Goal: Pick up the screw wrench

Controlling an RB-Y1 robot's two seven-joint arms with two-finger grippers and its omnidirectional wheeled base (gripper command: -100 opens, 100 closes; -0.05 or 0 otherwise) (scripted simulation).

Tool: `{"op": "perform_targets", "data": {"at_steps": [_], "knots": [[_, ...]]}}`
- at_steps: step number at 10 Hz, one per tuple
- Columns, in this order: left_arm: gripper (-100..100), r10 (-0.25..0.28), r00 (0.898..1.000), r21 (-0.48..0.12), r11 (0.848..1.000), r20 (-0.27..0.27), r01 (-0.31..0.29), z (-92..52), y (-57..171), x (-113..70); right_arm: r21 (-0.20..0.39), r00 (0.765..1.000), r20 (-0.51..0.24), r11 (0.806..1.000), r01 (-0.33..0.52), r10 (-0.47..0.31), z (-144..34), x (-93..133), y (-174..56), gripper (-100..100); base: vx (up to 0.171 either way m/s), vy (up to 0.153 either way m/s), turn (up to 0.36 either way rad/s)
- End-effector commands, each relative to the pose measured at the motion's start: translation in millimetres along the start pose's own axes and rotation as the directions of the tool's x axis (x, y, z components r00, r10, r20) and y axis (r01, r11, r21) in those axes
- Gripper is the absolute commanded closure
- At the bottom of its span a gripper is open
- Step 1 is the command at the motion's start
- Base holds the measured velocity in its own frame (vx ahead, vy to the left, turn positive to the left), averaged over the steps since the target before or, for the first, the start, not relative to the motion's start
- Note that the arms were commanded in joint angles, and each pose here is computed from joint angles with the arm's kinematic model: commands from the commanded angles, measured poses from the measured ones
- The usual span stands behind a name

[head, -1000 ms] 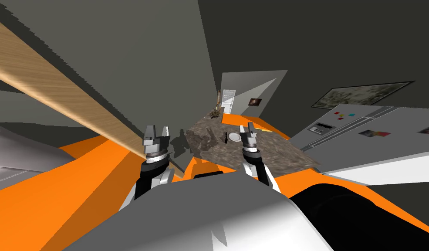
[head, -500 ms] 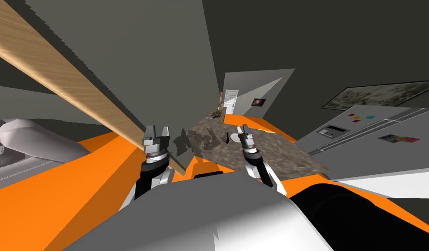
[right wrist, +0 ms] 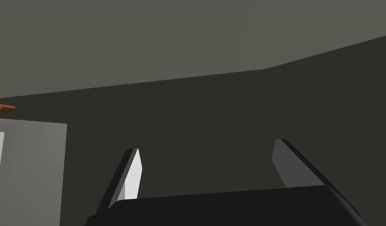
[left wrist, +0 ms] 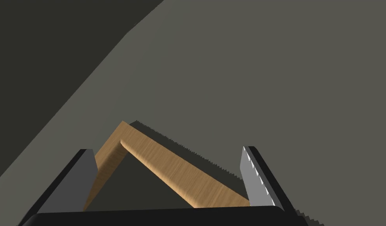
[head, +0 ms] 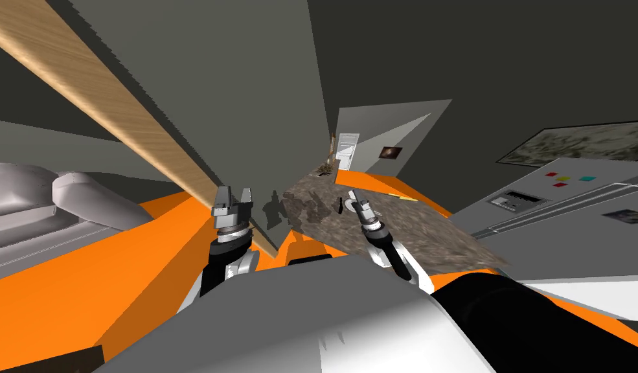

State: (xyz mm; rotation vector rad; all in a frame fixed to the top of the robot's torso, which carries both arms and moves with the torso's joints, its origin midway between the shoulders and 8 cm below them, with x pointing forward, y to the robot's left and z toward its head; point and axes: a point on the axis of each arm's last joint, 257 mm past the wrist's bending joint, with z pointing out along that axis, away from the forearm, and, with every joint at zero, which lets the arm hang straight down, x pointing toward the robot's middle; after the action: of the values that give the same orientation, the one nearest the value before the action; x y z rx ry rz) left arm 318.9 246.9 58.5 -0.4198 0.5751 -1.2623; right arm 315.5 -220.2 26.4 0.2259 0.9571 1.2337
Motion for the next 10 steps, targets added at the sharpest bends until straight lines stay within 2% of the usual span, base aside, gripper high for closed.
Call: {"op": "perform_targets", "data": {"at_steps": [1, 4, 6, 10], "knots": [[0, 0.0, 1.0, 0.0, 1.0, 0.0, 0.0, 0.0, 0, 0.0, 0.003, 0.997, -0.069, 0.999, 0.034, -0.034, -4.2, 13, -2, -100, -0.015, -0.001, 0.14], [0, 0.0, 1.0, 0.0, 1.0, 0.0, 0.0, 0.0, 0, 0.0, -0.004, 0.984, -0.164, 0.997, 0.071, -0.07, -10.0, 29, -4, -100, -0.014, -0.003, 0.096], [0, 0.0, 1.0, 0.0, 1.0, 0.0, 0.0, 0.0, 0, 0.0, -0.011, 0.965, -0.24, 0.995, 0.103, -0.103, -16.7, 42, -6, -100, -0.016, -0.004, 0.124], [0, 0.0, 1.0, 0.0, 1.0, 0.0, 0.0, 0.0, 0, 0.0, -0.034, 0.905, -0.392, 0.986, 0.164, -0.164, -34.7, 69, -12, -100, -0.013, -0.005, 0.123]]}}
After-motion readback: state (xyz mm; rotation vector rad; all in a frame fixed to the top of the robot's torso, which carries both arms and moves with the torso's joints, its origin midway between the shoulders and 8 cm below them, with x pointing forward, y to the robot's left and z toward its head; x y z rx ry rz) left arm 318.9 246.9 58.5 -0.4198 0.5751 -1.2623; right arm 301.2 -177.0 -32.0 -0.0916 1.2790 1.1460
